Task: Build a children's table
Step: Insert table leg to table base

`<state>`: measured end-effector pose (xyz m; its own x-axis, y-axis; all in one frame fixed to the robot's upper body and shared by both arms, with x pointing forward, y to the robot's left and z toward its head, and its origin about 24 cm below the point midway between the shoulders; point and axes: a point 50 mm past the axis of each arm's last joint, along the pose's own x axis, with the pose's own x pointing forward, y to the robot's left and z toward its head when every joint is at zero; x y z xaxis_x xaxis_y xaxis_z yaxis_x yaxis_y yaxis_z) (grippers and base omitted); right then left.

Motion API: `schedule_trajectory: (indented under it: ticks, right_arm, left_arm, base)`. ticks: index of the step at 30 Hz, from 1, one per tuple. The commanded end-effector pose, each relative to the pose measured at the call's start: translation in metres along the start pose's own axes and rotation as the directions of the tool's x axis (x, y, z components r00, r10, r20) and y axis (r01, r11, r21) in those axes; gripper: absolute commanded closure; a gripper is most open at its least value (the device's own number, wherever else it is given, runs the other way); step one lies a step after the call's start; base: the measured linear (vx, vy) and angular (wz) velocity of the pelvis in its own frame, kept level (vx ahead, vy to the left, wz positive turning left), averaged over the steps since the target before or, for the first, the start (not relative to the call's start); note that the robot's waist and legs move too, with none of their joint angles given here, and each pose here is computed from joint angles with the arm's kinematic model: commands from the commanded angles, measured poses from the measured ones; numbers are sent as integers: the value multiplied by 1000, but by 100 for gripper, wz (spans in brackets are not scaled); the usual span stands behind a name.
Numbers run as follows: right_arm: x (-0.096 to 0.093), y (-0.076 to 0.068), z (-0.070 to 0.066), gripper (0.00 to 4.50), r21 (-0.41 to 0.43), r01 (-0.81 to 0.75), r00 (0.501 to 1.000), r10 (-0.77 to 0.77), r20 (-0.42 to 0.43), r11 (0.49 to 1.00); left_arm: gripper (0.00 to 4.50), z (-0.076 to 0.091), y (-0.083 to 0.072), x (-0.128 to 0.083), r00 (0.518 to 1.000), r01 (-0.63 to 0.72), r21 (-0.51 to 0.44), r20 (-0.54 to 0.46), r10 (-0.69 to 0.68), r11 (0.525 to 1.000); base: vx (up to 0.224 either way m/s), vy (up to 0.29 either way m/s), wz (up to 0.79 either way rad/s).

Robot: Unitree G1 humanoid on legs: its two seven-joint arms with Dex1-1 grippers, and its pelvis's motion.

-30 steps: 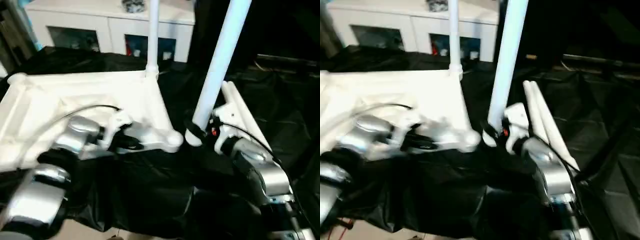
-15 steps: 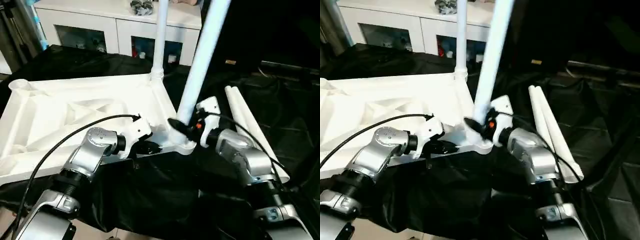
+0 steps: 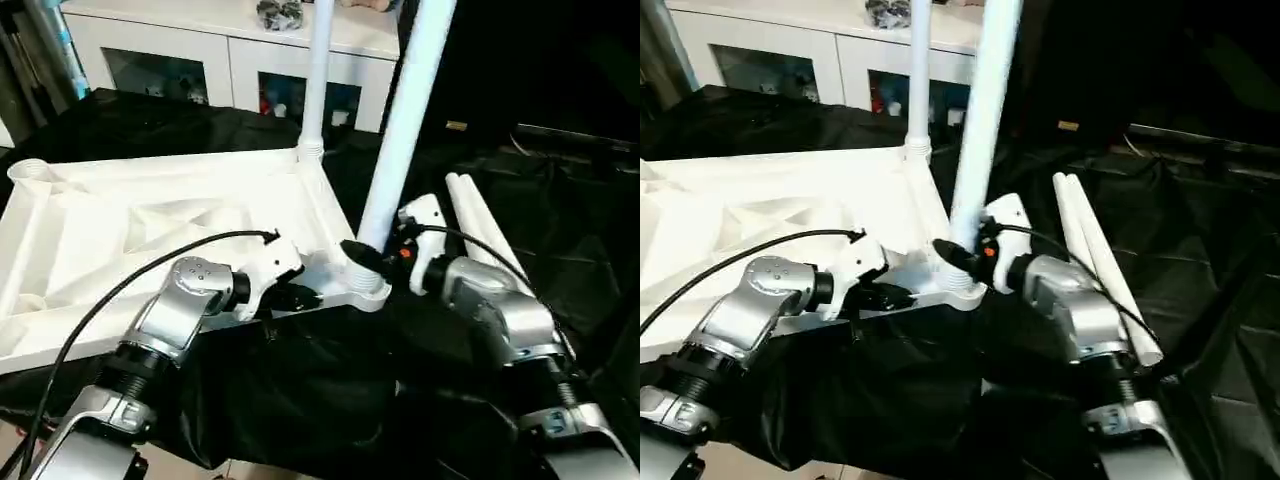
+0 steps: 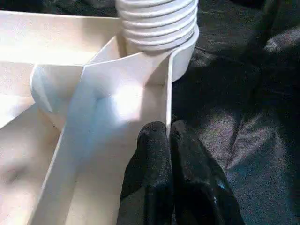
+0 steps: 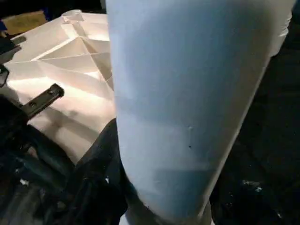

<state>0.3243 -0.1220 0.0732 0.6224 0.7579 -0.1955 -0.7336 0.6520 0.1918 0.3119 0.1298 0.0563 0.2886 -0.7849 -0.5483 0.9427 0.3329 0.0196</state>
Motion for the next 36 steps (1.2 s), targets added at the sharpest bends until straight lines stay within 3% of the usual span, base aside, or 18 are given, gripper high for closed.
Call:
schedule_trajectory:
  ticks: [1, 26, 33, 36]
  right_arm:
    - [-7, -2, 2, 262, 8, 1, 1000, -2, 12, 1000]
    - [-11, -10, -12, 262, 55, 53, 999, -53, 9, 997]
    - [-16, -13, -26, 262, 171, 84, 992, -99, 83, 982]
    - [-22, -15, -39, 262, 250, 110, 983, -143, 117, 962]
  left_arm:
    - [450, -14, -6, 4, 999, 21, -59, -27, -23, 998]
    - [450, -12, -3, -1, 999, 19, -70, -33, -22, 997]
    - [450, -11, -2, -1, 1000, 5, -73, -27, -7, 997]
    - [450, -10, 0, -1, 1000, -13, -75, -19, 12, 997]
  base:
    - [0, 0, 0]
    - [0, 0, 0]
    - [0, 0, 0]
    - [0, 0, 0]
